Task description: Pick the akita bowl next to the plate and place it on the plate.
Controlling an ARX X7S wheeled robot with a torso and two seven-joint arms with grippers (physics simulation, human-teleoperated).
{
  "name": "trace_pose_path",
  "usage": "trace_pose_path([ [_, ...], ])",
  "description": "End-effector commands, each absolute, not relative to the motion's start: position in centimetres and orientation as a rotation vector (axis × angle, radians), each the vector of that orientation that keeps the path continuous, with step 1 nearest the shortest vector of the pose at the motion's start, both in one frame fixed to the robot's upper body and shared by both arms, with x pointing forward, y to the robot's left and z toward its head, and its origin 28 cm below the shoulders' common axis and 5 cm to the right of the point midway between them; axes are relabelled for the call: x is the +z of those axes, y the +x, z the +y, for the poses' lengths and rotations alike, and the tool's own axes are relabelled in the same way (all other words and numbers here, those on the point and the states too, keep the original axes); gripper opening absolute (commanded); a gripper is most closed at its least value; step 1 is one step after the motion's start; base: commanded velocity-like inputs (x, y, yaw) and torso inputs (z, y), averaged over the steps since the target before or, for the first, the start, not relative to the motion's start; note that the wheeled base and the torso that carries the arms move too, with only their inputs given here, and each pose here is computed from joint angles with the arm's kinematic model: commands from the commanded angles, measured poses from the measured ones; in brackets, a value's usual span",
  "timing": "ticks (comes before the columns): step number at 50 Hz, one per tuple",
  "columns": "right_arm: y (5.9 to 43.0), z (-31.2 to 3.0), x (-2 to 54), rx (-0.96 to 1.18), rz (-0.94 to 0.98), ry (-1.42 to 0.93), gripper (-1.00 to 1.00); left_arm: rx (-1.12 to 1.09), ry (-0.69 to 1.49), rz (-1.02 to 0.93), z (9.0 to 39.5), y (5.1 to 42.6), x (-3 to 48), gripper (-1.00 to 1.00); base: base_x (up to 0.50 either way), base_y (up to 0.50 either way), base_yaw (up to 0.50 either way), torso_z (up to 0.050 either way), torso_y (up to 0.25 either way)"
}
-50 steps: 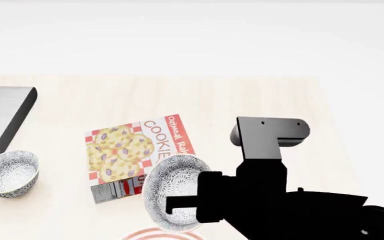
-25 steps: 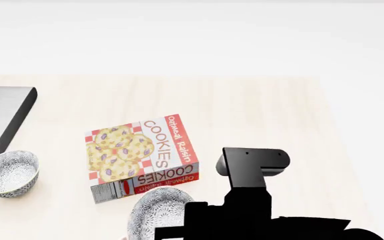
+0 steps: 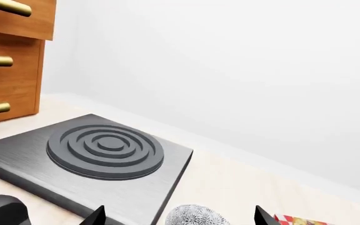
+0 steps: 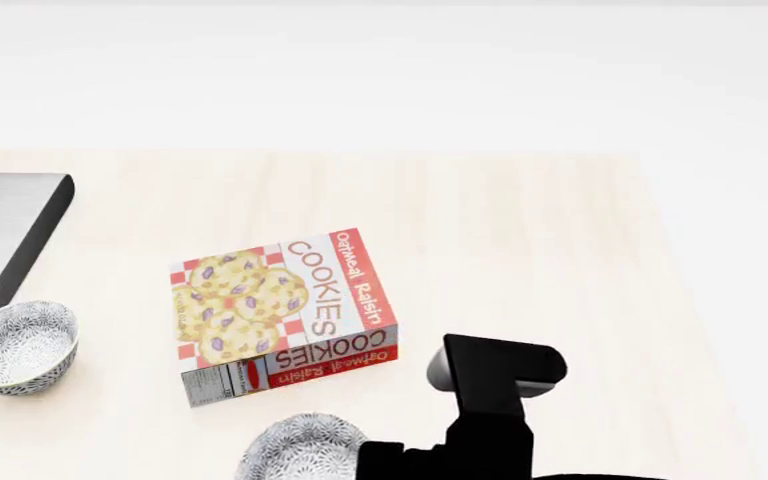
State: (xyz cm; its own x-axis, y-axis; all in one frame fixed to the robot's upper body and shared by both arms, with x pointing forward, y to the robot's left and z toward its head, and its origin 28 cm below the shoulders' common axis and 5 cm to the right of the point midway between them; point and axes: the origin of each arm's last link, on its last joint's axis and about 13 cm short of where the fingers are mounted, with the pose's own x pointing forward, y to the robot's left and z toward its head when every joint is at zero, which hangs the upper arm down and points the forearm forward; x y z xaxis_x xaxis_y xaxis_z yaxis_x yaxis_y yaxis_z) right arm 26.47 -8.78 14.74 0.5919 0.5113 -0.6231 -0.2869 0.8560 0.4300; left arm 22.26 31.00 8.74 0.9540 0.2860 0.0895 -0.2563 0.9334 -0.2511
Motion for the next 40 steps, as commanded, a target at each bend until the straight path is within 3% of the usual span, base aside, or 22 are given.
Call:
trace_pose_path([
  [1,26.2,-8.7,14.2,0.501,0.832,0.348,-1.0,0.279,-0.24,-0.126,31.0,22.3,8.7,1.0,0.0,0.0,0.0,0.0,0.0],
  [40,25.1,-8.6,11.9,0.496,0.893,0.287,-1.0,0.281,-0.239,-0.125,31.1,22.4,8.5,1.0,0.0,0.0,0.0,0.0,0.001],
])
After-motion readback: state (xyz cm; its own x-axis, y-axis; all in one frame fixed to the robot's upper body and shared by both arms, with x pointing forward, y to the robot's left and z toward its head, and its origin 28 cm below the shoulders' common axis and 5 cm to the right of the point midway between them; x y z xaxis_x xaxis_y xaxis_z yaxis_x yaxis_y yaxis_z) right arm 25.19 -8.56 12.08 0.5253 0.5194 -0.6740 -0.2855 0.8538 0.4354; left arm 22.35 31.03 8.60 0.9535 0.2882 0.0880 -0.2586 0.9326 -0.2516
